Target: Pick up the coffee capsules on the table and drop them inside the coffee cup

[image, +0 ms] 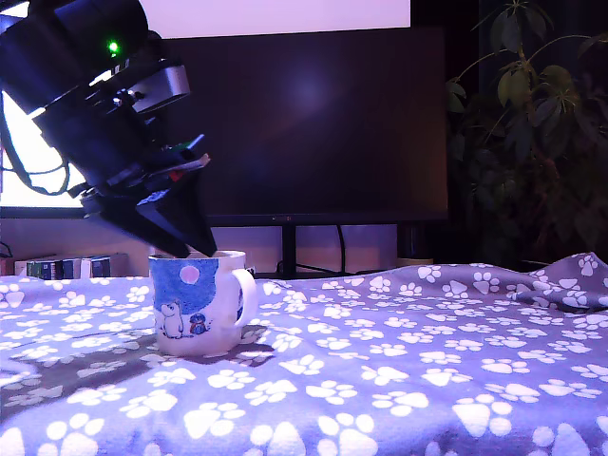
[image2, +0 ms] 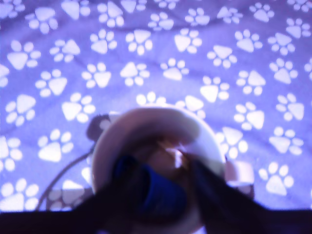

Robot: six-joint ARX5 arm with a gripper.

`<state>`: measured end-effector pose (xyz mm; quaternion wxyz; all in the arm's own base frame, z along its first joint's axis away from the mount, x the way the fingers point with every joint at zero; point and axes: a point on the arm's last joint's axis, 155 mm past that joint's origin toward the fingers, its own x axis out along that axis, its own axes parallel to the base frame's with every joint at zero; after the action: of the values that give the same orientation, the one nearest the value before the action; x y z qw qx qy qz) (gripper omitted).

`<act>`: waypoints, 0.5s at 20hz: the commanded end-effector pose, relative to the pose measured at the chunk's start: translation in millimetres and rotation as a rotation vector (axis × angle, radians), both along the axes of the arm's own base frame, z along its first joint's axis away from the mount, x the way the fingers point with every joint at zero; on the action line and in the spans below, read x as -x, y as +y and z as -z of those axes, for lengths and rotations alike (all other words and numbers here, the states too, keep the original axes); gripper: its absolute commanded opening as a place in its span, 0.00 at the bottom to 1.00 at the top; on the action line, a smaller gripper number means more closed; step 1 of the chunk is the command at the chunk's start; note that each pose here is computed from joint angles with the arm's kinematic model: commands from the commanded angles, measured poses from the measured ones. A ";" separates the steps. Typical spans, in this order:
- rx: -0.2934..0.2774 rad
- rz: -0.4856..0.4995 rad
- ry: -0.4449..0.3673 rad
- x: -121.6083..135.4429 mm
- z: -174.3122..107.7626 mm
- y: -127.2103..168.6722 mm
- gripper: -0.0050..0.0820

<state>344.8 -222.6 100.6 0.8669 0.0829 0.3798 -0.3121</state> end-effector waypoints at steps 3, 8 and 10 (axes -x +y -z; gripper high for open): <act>0.033 0.013 -0.023 -5.2 -9.3 -6.8 0.04; 0.096 0.037 -0.095 -5.2 -39.2 -13.5 0.04; 0.112 0.037 -0.128 -3.9 -53.2 -12.6 0.04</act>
<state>348.0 -234.7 137.2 0.8800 0.0659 0.3248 -0.3403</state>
